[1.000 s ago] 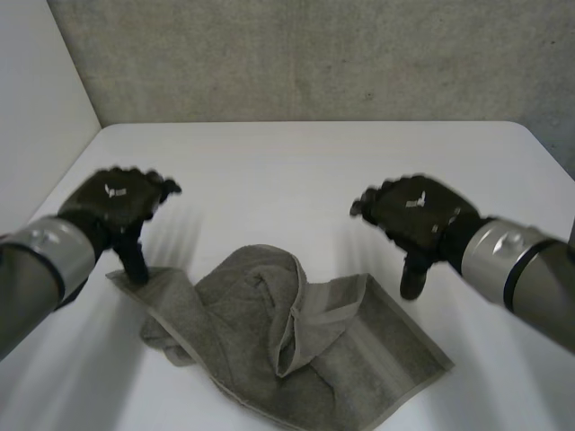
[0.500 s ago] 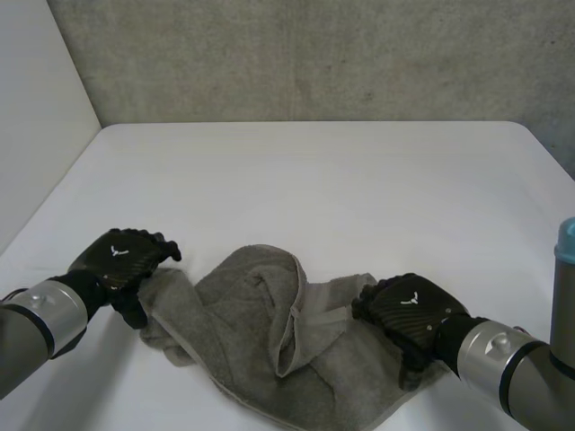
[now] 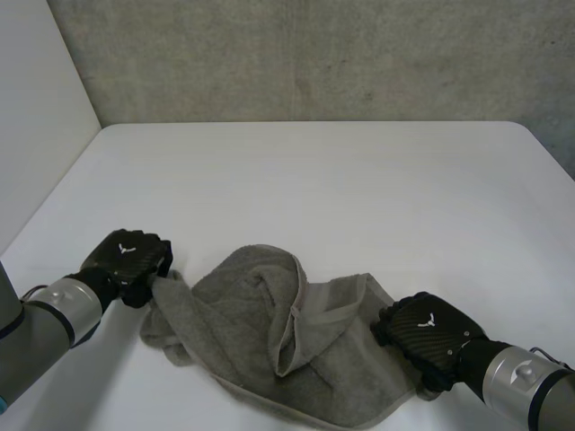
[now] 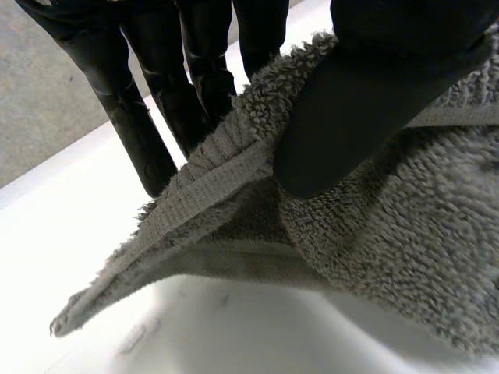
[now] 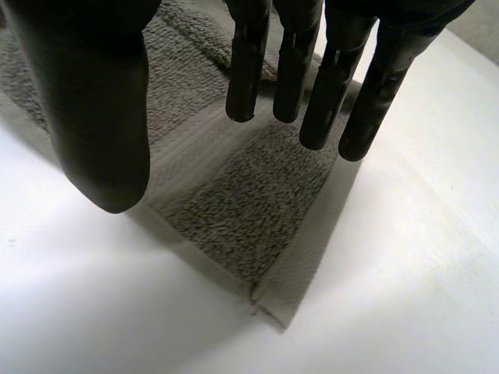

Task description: Fold the towel.

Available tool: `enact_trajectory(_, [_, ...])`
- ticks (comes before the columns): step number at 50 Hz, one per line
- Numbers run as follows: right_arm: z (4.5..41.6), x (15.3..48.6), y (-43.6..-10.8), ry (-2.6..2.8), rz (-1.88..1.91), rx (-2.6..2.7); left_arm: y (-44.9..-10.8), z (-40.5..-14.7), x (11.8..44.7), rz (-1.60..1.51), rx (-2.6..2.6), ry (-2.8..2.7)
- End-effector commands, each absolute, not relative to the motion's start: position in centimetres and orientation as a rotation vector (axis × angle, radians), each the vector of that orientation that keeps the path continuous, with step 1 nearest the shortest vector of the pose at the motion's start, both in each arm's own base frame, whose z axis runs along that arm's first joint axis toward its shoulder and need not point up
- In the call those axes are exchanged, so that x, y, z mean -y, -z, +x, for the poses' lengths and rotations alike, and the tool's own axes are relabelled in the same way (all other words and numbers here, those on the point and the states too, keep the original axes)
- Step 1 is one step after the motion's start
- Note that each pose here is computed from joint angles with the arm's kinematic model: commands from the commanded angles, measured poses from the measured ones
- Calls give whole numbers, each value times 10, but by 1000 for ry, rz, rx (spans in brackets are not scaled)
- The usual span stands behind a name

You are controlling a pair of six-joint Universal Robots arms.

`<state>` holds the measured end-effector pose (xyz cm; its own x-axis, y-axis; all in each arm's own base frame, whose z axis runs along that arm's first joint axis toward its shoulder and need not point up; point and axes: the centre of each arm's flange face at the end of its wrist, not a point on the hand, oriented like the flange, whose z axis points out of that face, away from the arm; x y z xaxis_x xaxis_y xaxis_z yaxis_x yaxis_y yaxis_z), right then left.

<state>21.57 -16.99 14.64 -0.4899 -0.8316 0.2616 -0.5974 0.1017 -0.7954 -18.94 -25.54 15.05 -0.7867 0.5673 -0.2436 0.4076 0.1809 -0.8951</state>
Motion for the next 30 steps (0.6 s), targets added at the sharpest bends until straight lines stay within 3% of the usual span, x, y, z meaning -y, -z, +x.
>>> enact_trajectory(1, [218,176,-136,1384,-1433,-2100,-156,-189,259,-893,2293,-1679])
enact_trajectory(30, [218,183,-121,1398,-1440,-2105,-157,-188,262,-873,2294,-1684])
